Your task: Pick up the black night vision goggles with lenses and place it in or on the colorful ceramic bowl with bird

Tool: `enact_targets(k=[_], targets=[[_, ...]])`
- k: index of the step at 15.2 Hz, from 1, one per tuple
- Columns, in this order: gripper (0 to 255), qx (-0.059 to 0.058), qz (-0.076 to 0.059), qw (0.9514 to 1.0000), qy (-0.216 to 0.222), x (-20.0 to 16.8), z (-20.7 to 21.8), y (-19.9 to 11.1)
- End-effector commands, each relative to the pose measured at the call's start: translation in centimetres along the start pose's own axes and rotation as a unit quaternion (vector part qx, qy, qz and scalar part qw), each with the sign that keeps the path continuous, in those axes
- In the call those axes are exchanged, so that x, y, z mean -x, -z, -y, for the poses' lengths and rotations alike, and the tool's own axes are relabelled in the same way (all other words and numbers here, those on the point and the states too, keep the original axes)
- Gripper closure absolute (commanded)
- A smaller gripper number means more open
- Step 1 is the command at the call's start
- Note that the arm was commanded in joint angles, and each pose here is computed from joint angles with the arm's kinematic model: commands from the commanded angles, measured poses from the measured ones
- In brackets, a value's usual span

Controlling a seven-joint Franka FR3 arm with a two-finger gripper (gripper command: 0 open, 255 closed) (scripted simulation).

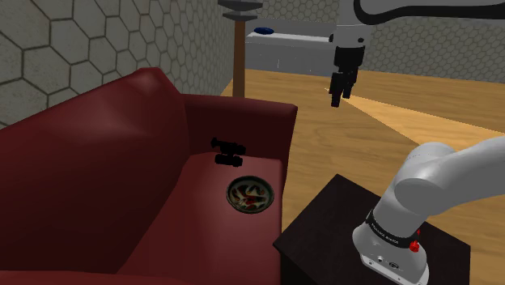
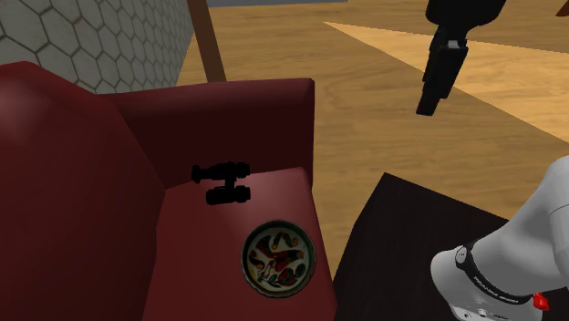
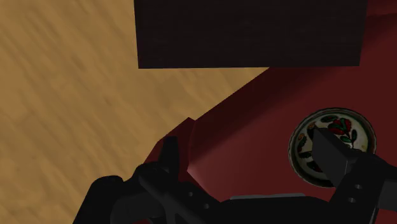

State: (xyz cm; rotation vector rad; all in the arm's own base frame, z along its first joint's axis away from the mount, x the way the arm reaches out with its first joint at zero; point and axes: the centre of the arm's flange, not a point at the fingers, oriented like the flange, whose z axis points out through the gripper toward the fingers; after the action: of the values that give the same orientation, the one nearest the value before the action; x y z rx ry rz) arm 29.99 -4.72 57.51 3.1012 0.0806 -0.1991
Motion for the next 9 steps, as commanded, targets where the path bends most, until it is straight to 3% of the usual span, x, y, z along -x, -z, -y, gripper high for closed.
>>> enact_targets(k=[1, 9], targets=[[0, 0.0, 0.0, 1.0, 0.0, 0.0, 0.0, 0.0], [0, 0.0, -0.02, 0.9983, 0.055, -8.4, 0.2, -5.5]])
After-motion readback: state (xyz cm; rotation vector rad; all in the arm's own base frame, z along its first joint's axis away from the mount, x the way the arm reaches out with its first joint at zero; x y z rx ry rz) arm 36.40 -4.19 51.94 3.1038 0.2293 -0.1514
